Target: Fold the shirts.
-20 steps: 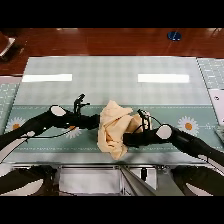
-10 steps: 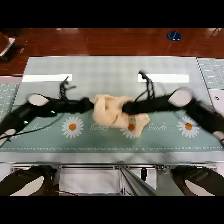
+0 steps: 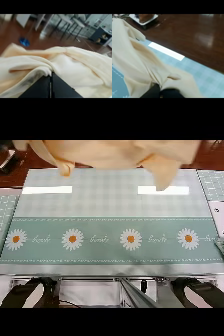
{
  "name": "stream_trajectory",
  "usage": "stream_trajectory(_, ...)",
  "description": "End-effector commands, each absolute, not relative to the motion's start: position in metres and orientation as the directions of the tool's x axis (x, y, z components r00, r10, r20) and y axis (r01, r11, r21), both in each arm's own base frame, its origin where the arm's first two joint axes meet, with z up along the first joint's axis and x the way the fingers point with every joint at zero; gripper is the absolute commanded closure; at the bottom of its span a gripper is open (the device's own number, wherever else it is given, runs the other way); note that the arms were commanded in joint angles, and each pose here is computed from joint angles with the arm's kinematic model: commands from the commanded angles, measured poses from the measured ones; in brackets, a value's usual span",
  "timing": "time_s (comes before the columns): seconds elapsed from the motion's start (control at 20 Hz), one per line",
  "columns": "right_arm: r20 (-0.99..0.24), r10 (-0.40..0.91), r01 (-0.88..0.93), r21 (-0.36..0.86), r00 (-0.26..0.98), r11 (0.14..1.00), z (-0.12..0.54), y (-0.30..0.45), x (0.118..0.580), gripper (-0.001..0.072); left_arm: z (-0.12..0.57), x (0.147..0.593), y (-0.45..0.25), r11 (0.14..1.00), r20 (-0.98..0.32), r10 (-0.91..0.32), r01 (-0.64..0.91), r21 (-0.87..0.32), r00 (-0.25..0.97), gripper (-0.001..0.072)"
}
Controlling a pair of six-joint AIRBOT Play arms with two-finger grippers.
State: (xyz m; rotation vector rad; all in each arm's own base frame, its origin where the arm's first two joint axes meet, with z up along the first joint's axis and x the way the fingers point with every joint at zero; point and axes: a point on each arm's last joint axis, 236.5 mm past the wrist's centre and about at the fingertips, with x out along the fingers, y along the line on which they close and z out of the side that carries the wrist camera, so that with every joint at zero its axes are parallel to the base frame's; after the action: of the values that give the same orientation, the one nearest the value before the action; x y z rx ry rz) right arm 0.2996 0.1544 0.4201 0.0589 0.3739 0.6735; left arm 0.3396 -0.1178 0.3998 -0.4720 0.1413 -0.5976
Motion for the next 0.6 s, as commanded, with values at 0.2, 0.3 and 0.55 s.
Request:
stream_trajectory(0.2,-0.273,0.308,-0.328,-0.028,0.911,0.944,0.459,0.072,0.193,0.0691,0.46,0.206,-0.115,0.87,0.025,-0.485,0.485,-0.086,0.874,0.0686)
stream_trajectory(0.3,-0.295,0.31,-0.33,-0.016,0.904,0.944,0.453,0.072,0.178,0.0691,0.419,0.191,-0.13,0.835,-0.121,-0.547,0.529,-0.15,0.829,0.0686)
stream_trajectory(0.55,-0.543,0.398,-0.407,0.11,0.739,0.907,0.375,0.094,0.182,0.0691,0.288,0.192,-0.144,0.768,-0.458,-0.64,0.512,-0.385,0.617,0.0686)
